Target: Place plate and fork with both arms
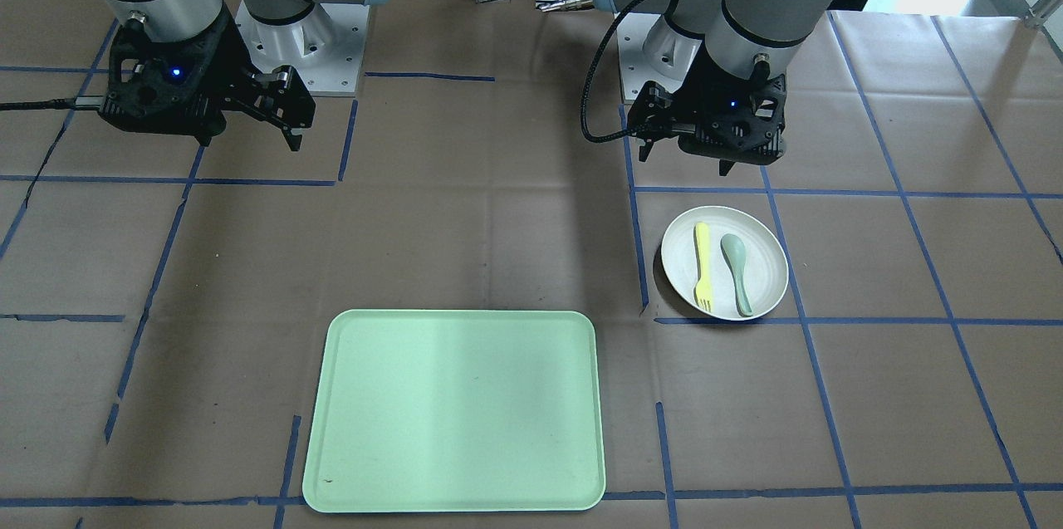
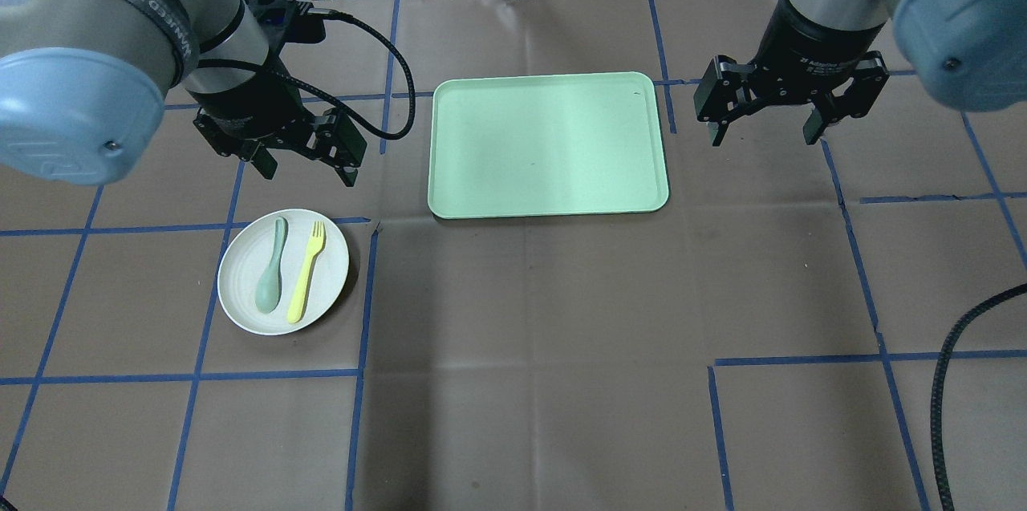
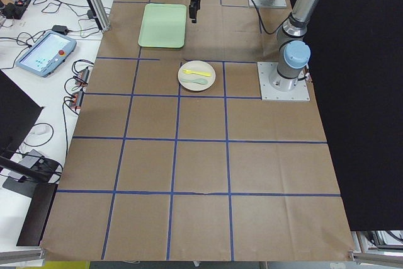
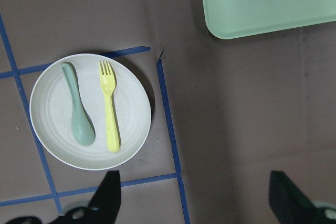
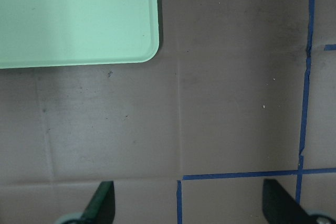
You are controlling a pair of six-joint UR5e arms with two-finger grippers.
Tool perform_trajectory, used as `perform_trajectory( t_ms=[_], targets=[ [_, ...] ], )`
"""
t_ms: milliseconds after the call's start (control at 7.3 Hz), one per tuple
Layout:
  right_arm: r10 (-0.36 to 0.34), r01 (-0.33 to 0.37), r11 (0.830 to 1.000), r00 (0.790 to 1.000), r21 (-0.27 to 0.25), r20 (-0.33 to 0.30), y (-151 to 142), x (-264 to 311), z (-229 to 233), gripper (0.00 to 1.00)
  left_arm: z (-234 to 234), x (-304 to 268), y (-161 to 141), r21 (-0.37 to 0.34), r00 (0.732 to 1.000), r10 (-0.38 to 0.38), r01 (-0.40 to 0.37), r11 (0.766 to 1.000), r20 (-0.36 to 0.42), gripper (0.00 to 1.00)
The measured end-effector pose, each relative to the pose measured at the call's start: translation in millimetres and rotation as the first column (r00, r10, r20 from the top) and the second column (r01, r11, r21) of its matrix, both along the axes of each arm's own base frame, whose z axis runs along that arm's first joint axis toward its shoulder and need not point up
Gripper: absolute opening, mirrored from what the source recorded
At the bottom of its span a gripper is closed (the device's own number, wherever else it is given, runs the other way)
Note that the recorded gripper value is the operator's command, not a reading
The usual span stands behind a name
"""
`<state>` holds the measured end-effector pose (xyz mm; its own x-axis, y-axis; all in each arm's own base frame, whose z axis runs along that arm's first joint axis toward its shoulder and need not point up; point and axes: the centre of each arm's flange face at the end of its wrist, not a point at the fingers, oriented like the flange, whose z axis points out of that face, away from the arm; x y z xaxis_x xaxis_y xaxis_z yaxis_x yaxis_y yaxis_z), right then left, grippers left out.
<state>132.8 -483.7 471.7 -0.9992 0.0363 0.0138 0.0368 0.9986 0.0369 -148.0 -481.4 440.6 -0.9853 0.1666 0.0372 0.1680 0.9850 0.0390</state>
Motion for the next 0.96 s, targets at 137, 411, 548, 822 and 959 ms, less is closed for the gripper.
perform_trajectory(
  t_ms=[137, 411, 548, 822, 959],
  targets=[
    [-0.001, 0.001, 1.000, 1.000, 0.000, 0.000, 0.1, -0.2, 0.2, 1.00, -0.1, 0.6, -1.0, -0.004, 1.000, -0.001, 0.001, 1.000, 0.000, 1.00],
    [-0.002, 0.002, 1.000, 1.000, 0.000, 0.000, 0.2, -0.5, 0.2, 1.00, -0.8, 1.1, -3.0, -0.007, 1.000, 0.002, -0.002, 1.000, 0.002, 1.00],
    [-0.002, 0.002, 1.000, 1.000, 0.000, 0.000, 0.2, -0.4, 0.3, 1.00, -1.0, 1.6, -2.3, -0.009, 1.000, 0.000, 0.000, 1.000, 0.006, 1.00],
    [-0.001, 0.001, 1.000, 1.000, -0.001, 0.000, 0.1, -0.4, 0.4, 1.00, -4.3, 9.3, -1.1, -0.002, 1.000, 0.005, -0.005, 1.000, 0.010, 1.00],
    [0.000, 0.000, 1.000, 1.000, -0.001, 0.000, 0.1, -0.4, 0.4, 1.00, -9.4, 18.6, -1.8, 0.008, 1.000, 0.022, -0.022, 1.000, 0.010, 1.00]
  ],
)
